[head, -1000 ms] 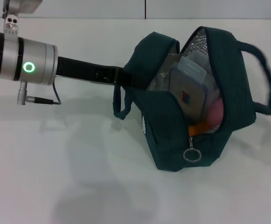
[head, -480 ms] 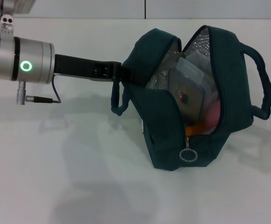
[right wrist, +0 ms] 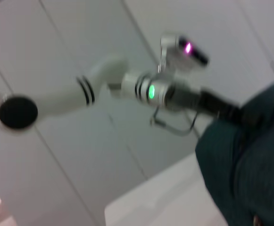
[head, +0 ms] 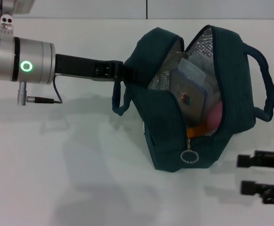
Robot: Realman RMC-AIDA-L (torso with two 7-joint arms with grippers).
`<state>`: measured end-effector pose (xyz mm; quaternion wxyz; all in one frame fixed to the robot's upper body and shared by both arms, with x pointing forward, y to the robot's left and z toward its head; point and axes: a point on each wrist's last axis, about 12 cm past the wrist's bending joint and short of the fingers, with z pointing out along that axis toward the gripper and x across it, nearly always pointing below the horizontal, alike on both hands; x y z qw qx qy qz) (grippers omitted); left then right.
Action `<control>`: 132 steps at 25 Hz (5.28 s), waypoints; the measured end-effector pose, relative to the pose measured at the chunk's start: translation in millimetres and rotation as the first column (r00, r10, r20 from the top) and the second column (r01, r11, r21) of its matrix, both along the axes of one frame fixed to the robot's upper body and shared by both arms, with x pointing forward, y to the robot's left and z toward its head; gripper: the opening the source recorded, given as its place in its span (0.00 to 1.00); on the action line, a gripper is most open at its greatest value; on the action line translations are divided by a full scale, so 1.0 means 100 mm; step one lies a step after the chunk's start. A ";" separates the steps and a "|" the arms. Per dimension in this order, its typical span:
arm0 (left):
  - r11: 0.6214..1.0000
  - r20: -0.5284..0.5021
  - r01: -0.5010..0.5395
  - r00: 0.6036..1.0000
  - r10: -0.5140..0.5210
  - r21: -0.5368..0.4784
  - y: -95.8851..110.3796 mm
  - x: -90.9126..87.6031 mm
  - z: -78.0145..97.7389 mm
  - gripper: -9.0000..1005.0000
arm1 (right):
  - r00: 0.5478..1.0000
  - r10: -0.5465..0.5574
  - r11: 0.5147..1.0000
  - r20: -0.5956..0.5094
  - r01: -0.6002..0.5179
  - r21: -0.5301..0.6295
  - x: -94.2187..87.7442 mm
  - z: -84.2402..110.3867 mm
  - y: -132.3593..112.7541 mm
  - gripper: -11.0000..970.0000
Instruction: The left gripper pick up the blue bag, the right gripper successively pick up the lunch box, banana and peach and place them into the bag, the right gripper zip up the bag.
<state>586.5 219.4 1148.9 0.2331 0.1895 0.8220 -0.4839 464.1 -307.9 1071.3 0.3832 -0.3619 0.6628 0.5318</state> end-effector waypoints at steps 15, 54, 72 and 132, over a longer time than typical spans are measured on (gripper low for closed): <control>1.000 -0.001 0.010 1.000 -0.010 -0.001 -0.03 0.00 0.00 0.15 | 0.999 0.035 0.993 -0.020 -0.037 -0.112 0.43 -0.11 0.49 0.68; 1.000 -0.007 0.018 1.000 -0.018 -0.006 -0.04 -0.01 -0.01 0.15 | 0.998 -0.042 0.986 -0.053 0.033 -0.164 0.63 -0.25 0.83 0.29; 1.000 -0.012 0.015 1.000 -0.015 -0.008 -0.02 -0.02 -0.02 0.16 | 0.992 -0.099 0.990 -0.075 0.090 -0.112 0.45 -0.29 0.56 0.02; 0.994 0.105 0.031 0.994 -0.020 -0.109 -0.04 0.00 0.06 0.16 | 0.998 -0.060 0.996 -0.032 0.058 -0.065 0.65 0.22 0.35 0.02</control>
